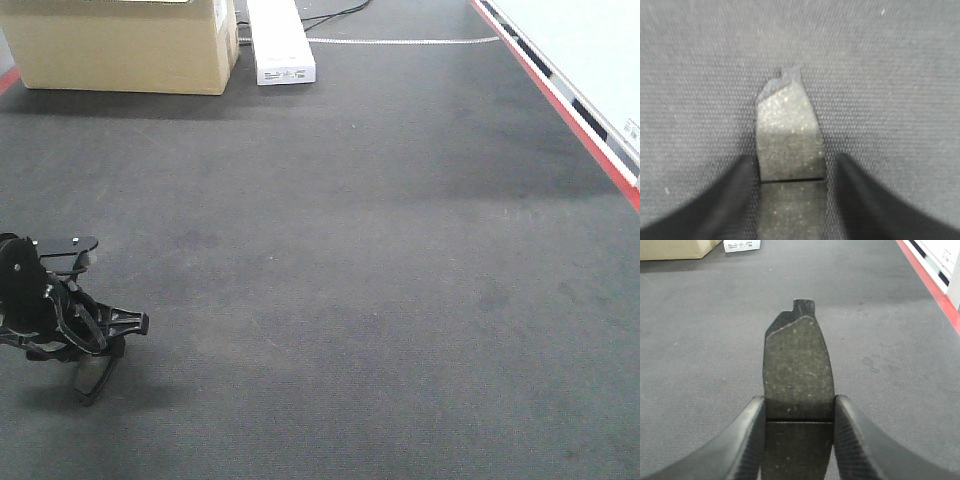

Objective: Move and align brake pads A on conveyor

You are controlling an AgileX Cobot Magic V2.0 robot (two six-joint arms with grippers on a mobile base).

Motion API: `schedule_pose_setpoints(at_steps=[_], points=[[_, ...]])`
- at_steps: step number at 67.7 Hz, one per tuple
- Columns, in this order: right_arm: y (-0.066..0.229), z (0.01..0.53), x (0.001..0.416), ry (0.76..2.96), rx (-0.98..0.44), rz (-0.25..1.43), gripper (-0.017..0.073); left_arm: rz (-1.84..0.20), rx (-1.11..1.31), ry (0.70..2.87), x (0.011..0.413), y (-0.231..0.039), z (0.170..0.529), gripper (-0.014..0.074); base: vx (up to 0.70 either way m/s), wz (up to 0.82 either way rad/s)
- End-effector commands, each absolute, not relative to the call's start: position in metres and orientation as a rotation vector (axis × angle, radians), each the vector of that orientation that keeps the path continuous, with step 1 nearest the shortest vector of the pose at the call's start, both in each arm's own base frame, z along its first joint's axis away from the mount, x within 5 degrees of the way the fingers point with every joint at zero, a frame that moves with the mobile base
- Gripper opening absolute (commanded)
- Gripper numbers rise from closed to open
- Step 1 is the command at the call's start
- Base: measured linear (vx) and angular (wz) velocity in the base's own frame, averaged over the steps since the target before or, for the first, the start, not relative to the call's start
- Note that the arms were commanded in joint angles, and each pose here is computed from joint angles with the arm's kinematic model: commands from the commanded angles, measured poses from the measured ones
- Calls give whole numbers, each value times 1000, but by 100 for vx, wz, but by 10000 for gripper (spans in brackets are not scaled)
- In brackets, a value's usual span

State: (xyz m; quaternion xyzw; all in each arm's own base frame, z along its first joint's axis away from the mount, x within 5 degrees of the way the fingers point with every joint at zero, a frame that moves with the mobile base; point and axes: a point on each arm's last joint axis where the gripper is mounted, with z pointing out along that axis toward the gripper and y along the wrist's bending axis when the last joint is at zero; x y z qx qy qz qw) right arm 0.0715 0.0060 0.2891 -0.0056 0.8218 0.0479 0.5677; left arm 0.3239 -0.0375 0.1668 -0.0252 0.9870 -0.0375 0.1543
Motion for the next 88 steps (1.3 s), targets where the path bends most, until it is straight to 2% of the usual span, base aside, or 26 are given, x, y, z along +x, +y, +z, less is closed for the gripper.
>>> schedule_pose_setpoints(at_steps=[1,14,26,37,48,67,74,88], points=[[6,307,73,1811,-28,110,-7,-115,-63,2723,327,-38,198,473,0,0],[6,307,73,1812,-28,110,-7,-99,-35,2673,310,-35,232,460,0,0],[6,307,73,1812,-28,110,-7,-110,-10,2526,279,-32,279,425,0,0],[6,307,73,1812,-28,110,-7,-121,12,2365,232,-27,314,388,0,0],[6,307,73,1812,-28,110,-7,-132,15,2209,176,-21,335,375,0,0],[6,307,73,1812,-28,110,-7,-151,16,1947,78,-10,339,375,0,0],[6,307,73,1812,-28,110,-7,-150,18,1944,59,-8,328,375,0,0],[6,307,73,1812,-28,110,-7,-69,39,1917,52,-2,316,375,0,0]])
